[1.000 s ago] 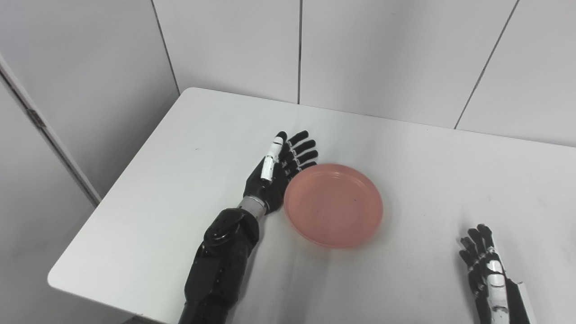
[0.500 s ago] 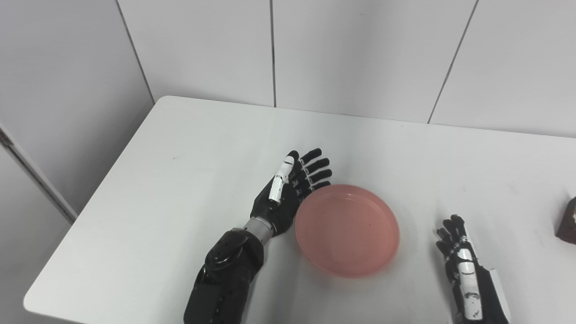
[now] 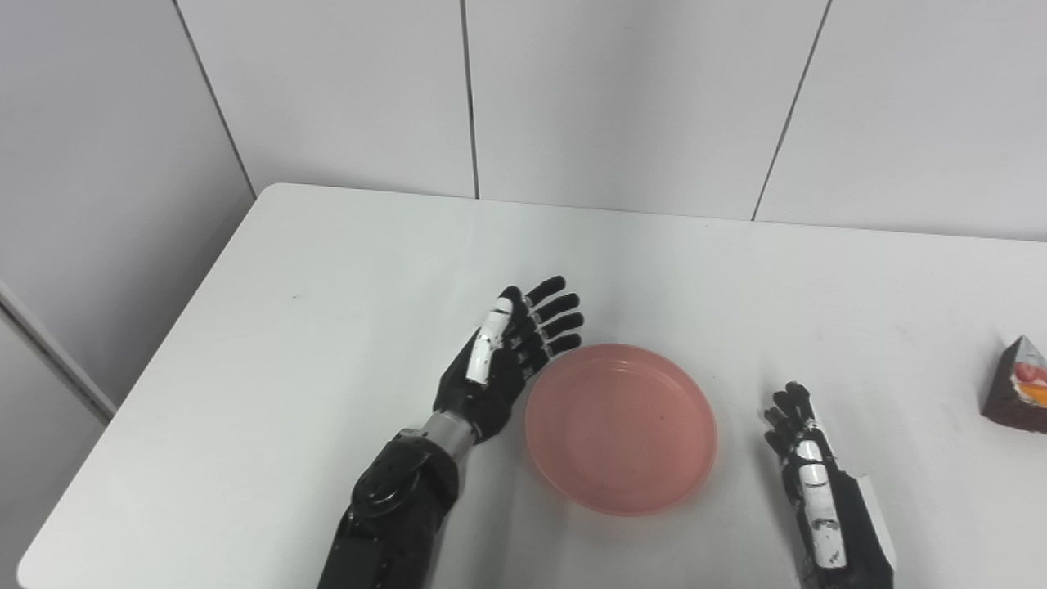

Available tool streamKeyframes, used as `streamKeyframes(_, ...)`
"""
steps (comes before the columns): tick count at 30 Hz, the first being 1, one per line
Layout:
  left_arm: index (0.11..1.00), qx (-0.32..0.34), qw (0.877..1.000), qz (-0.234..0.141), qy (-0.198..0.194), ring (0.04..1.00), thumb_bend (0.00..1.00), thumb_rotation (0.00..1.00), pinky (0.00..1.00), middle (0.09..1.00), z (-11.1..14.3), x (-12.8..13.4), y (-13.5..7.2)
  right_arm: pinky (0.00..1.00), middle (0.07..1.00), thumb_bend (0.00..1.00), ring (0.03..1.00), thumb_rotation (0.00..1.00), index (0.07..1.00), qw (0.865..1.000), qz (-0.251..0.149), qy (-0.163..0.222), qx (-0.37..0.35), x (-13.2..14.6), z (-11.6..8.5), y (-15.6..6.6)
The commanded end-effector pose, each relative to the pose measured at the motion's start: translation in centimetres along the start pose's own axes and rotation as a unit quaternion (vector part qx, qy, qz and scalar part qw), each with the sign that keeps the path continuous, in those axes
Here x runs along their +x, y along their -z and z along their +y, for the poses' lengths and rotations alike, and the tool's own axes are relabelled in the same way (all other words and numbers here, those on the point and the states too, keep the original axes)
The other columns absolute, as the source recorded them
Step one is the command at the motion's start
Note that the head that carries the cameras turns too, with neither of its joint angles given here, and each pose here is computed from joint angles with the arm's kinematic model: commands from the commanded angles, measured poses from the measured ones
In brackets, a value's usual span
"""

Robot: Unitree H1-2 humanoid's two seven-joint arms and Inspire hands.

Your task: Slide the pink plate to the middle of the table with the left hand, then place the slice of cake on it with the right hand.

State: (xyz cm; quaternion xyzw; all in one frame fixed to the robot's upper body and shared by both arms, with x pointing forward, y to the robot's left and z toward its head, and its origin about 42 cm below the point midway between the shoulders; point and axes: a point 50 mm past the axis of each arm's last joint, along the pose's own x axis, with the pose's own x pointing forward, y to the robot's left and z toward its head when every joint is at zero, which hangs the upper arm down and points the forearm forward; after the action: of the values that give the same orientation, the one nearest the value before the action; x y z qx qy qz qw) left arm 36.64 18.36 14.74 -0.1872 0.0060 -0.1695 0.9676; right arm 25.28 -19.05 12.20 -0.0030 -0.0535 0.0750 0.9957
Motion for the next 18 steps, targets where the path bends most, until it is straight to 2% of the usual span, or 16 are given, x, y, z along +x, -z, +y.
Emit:
streamKeyframes(1,0.823,-0.004,1.000,0.024,-0.016,0.835,0.41,1.00,0.83,0.839,1.3,-1.1,1.4,0.95,0.966,0.35,0.954,1.00,0.981,1.000,0.012,-0.014,0.003,-0.1,0.8,0.2)
streamKeyframes(12,0.819,0.009,1.000,0.018,-0.015,0.834,0.43,1.00,0.82,0.837,2.0,-1.3,1.5,0.96,0.967,0.37,0.955,1.00,0.981,1.000,-0.004,-0.005,-0.006,0.2,0.9,-0.5)
streamKeyframes(15,0.824,0.025,0.999,0.020,-0.018,0.834,0.44,1.00,0.82,0.838,2.3,-1.4,1.6,0.95,0.962,0.37,0.947,1.00,0.975,1.000,-0.020,0.006,-0.019,0.5,0.8,-1.2)
streamKeyframes(18,0.826,0.026,0.999,0.023,-0.022,0.832,0.43,1.00,0.82,0.837,3.1,-1.5,2.0,0.94,0.952,0.41,0.936,1.00,0.966,0.997,-0.037,0.024,-0.056,1.1,0.3,-2.7)
